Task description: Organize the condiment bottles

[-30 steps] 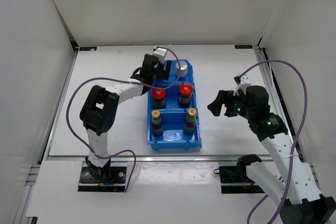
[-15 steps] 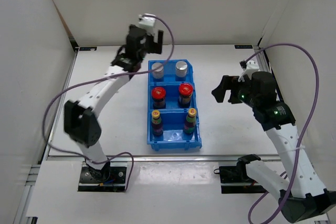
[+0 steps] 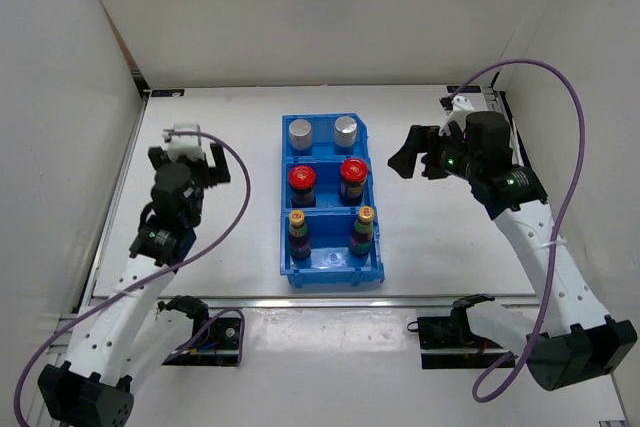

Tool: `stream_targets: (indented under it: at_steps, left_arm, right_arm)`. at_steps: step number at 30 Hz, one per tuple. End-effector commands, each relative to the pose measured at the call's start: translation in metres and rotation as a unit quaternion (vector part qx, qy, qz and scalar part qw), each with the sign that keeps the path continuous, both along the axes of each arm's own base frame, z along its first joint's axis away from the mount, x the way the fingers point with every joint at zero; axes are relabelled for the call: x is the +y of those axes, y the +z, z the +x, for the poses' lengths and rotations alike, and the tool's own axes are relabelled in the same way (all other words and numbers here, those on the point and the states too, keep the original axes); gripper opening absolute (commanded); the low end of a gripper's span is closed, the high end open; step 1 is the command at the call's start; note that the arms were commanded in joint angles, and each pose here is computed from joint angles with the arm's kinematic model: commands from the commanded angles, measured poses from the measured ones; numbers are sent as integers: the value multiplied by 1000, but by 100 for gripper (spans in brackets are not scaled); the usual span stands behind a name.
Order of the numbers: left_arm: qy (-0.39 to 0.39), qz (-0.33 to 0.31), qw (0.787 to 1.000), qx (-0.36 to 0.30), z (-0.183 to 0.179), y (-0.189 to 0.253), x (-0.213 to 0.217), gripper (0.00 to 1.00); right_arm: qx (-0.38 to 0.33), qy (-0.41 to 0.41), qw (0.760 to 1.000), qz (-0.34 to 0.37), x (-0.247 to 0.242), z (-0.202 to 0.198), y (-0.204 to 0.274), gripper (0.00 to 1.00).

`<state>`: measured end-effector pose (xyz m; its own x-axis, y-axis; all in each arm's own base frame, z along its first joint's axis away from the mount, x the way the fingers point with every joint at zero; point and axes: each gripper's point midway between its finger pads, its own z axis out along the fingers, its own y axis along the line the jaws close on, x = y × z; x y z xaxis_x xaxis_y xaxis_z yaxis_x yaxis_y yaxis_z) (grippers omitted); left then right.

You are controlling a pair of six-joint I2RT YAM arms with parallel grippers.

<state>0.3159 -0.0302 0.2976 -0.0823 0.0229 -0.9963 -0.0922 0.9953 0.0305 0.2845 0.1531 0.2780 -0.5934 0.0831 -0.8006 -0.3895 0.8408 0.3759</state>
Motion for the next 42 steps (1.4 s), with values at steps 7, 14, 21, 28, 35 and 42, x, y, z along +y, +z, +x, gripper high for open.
stream_targets:
  at_steps: [7, 14, 21, 28, 35, 42]
  left_arm:
    - [-1, -17, 999, -43, -33, -43, 9, 100]
    - [-30, -9, 999, -29, -42, -55, 3, 100]
    - [-33, -4, 999, -28, -50, -70, 6, 100]
    - [-26, -10, 999, -34, -45, -70, 6, 100]
    - [4, -30, 999, -39, -37, -74, 11, 100]
    - [34, 23, 999, -18, -26, -97, 22, 100]
  right_arm:
    - [-6, -96, 994, -45, -31, 20, -12, 99]
    - [-28, -88, 992, -88, -39, 5, -21, 99]
    - [-38, -94, 969, -227, -68, -28, -26, 99]
    - [-48, -90, 967, -235, -74, -44, -47, 99]
    - [-86, -67, 977, -185, -49, -33, -45, 99]
    - [-72, -53, 982, -164, -30, -17, -40, 99]
